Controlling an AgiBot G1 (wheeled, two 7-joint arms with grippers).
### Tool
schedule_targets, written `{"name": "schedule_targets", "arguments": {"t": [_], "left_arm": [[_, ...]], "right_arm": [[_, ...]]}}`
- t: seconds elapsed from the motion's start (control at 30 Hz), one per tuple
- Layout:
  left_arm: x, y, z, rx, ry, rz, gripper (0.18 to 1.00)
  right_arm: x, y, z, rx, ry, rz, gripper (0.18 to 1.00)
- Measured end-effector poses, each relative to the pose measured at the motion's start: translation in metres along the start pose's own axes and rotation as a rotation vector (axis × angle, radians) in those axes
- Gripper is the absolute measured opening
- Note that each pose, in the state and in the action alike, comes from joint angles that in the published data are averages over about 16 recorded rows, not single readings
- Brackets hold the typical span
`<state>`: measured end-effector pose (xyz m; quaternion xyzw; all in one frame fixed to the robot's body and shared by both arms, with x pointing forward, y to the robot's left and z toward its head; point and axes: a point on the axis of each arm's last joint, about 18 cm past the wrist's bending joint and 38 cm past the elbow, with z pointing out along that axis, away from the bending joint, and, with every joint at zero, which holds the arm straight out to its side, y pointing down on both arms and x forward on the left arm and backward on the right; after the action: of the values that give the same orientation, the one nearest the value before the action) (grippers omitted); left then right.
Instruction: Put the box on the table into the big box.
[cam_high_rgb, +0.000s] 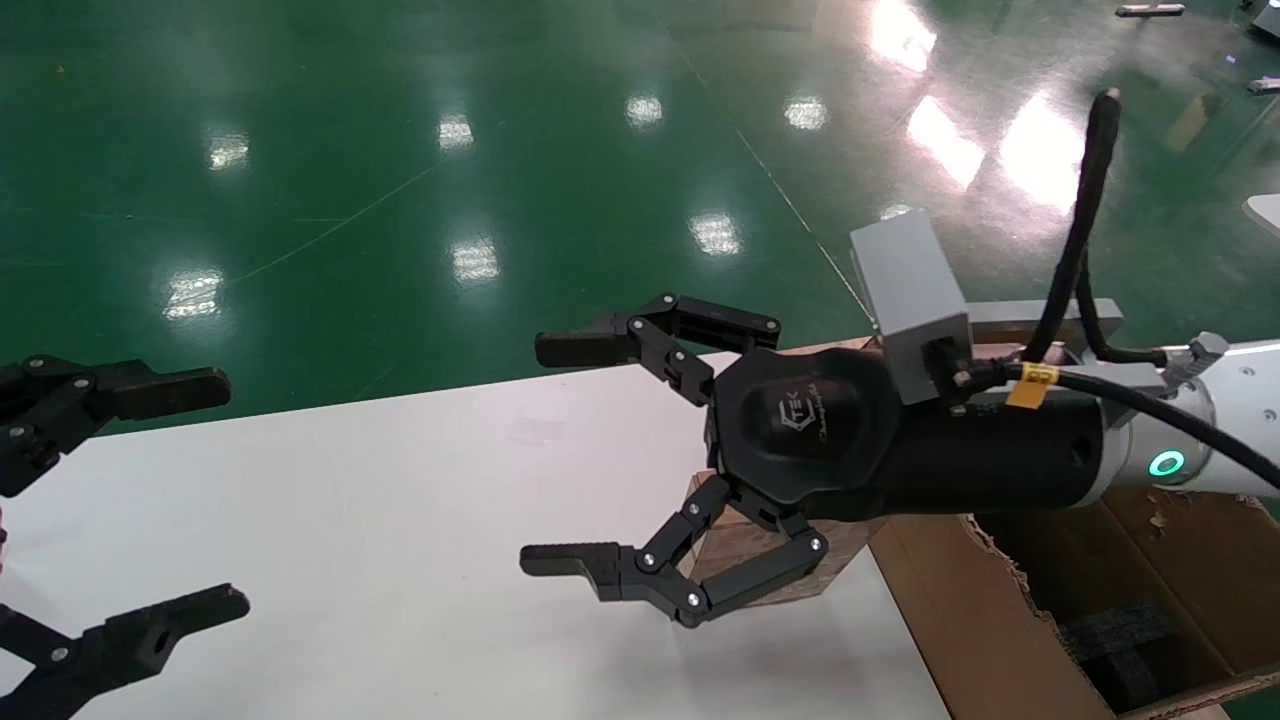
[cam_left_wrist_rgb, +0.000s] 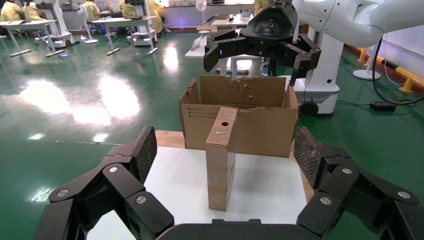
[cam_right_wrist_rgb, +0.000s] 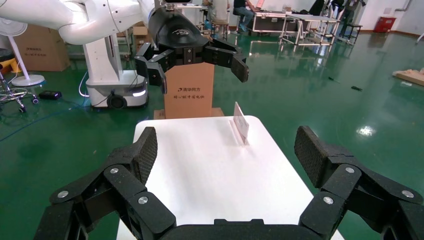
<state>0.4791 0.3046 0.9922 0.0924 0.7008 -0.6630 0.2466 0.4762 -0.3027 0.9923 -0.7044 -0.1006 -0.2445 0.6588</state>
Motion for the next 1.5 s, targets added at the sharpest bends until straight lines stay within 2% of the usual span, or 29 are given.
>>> {"name": "schedule_targets", "arguments": {"t": [0.4,0.6,1.0,1.23,1.5], "left_arm": [[0.0,0.0,0.0,0.0,0.0,0.0,1.001],[0.0,0.0,0.0,0.0,0.0,0.0,1.001],[0.0,0.0,0.0,0.0,0.0,0.0,1.001],[0.0,0.0,0.0,0.0,0.0,0.0,1.0],[0.0,0.0,0.0,0.0,0.0,0.0,0.986]], "right_arm": [[0.0,0.0,0.0,-0.003,0.001,-0.001,1.001],[0.003,0.008,-0.005,-0.052,0.014,-0.026,1.001],[0.026,0.05,-0.041,-0.254,0.086,-0.113,1.001],[0.037,0.075,-0.066,-0.339,0.123,-0.112,1.001],[0.038,0.095,-0.083,-0.391,0.138,-0.078,1.001]]}}
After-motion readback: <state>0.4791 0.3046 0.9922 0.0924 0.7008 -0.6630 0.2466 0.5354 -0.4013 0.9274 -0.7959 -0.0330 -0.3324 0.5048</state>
